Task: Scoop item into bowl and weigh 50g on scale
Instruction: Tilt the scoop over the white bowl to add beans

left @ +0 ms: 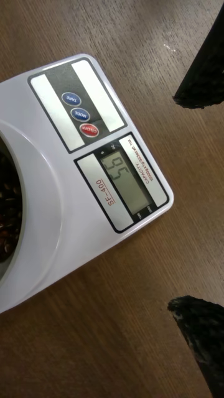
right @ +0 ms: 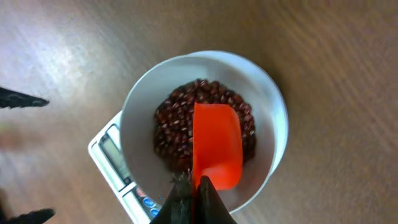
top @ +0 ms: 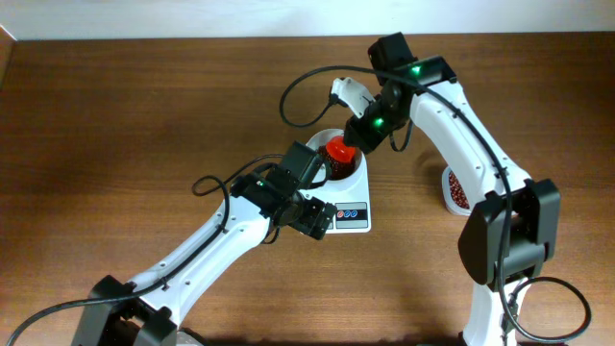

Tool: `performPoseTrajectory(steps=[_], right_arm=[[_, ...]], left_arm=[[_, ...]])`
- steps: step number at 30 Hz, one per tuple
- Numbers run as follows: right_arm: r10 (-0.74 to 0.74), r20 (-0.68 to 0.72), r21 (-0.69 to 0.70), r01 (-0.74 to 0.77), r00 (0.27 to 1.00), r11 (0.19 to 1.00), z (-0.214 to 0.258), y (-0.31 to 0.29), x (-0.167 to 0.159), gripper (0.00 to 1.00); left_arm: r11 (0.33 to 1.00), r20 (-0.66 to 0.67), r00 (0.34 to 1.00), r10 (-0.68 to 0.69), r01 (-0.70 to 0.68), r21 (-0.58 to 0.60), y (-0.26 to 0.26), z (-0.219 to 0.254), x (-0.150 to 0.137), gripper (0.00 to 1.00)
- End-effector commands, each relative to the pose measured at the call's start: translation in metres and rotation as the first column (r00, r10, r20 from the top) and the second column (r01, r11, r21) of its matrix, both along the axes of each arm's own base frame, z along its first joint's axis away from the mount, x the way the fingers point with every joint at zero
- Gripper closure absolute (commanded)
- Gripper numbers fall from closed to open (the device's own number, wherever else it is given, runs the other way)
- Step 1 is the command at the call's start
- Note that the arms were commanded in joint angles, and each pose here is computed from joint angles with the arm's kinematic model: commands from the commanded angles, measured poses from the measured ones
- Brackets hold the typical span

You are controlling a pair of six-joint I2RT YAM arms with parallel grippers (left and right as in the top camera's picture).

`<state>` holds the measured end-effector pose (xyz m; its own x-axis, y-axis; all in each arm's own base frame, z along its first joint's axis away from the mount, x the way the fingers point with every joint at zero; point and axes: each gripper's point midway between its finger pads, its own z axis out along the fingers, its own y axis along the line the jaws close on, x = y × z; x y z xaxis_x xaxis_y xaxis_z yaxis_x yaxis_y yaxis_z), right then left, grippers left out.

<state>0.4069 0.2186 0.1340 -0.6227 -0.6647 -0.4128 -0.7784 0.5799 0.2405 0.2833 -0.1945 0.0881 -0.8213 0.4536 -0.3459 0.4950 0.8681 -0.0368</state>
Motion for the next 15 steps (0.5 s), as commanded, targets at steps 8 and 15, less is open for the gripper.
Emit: performPoseTrajectory(steps=[8,15], right_arm=[[0.039,0.050,-0.043,-0.036,0.998,0.998,-0.015,0.003,0.008,0.96],[0.040,-0.012,-0.048,-0.041,0.999,0.998,-0.028,0.001,-0.005,0.96]], left_arm=[[1.000,0.012,1.000,0.001,-0.001,-0.005,-0.002,0.004,-0.001,0.01],[1.000,0.012,1.000,0.004,-0.004,-0.005,-0.001,0.004,-0.001,0.01]])
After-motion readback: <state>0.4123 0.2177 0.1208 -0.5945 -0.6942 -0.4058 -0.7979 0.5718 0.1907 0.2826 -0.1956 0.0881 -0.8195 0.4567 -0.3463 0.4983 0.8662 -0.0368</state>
